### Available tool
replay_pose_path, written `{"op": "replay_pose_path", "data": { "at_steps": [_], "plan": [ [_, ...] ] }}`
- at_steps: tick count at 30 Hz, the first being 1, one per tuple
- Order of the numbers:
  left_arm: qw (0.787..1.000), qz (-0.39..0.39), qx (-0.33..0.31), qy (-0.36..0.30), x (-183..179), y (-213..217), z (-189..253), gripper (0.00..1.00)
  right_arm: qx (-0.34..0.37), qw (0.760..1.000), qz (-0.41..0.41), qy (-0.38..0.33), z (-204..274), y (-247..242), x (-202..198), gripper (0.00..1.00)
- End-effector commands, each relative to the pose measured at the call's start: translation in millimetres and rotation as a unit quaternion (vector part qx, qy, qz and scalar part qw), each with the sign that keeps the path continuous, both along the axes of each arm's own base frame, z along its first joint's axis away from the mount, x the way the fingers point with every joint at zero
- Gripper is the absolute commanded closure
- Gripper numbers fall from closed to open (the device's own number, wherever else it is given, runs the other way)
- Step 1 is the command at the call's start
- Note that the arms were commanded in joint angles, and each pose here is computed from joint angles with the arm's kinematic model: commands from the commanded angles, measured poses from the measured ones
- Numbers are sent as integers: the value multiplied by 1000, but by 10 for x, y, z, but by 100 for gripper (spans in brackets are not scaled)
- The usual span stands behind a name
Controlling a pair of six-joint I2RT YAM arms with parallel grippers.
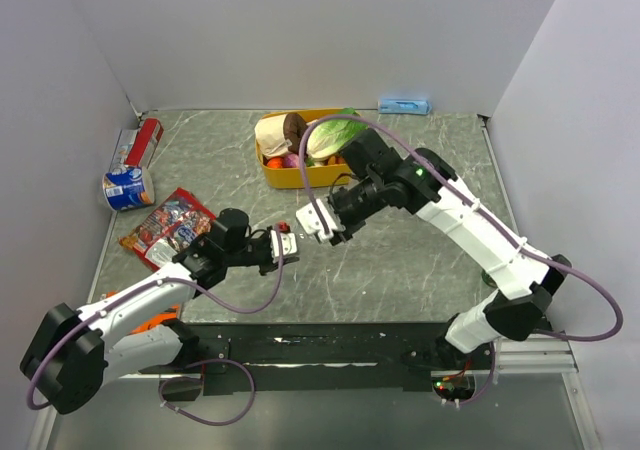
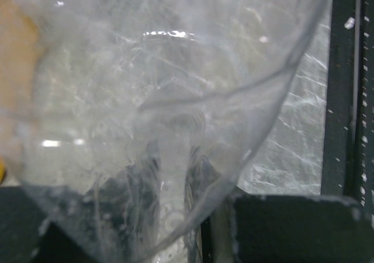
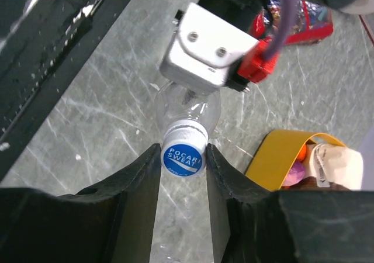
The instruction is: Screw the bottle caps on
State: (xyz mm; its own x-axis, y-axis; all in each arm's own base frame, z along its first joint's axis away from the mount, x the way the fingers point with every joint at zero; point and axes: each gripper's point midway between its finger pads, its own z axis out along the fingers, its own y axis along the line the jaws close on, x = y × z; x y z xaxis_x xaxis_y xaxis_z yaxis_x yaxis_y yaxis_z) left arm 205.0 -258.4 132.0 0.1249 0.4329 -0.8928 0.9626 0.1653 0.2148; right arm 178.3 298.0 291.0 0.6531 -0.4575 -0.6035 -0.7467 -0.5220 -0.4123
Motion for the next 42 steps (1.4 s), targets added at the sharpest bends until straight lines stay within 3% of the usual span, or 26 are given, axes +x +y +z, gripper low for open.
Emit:
{"op": "replay_pose_path", "data": {
  "at_steps": [1,4,12,15,19,25,33,39,42],
  "plan": [
    [992,9,-83,-95,143,-109,623,99,19,990,-81,115,65,143,100,70],
    [988,38,-104,-111,236,-86,754,99,27,976,-118,182,119,226,128,71],
    [970,129,-170,-115,519,-45,1190,99,27,938,-208,275,65,397,262,75],
    [958,173,-195,-116,643,-4,1366,99,11,903,-275,329,-6,466,387,80],
    [944,225,-206,-122,784,87,1465,99,-23,839,-368,400,-192,552,520,84],
    [933,279,-202,-107,917,192,1450,99,-38,790,-433,432,-399,609,553,89],
    [928,279,-244,-31,829,107,1548,99,-26,773,-447,449,-354,771,625,88],
    [928,287,-237,-15,836,115,1377,99,-30,776,-438,453,-337,792,612,85],
    [931,286,-225,-8,820,111,1229,99,-19,796,-426,429,-275,770,649,76]
  ]
}}
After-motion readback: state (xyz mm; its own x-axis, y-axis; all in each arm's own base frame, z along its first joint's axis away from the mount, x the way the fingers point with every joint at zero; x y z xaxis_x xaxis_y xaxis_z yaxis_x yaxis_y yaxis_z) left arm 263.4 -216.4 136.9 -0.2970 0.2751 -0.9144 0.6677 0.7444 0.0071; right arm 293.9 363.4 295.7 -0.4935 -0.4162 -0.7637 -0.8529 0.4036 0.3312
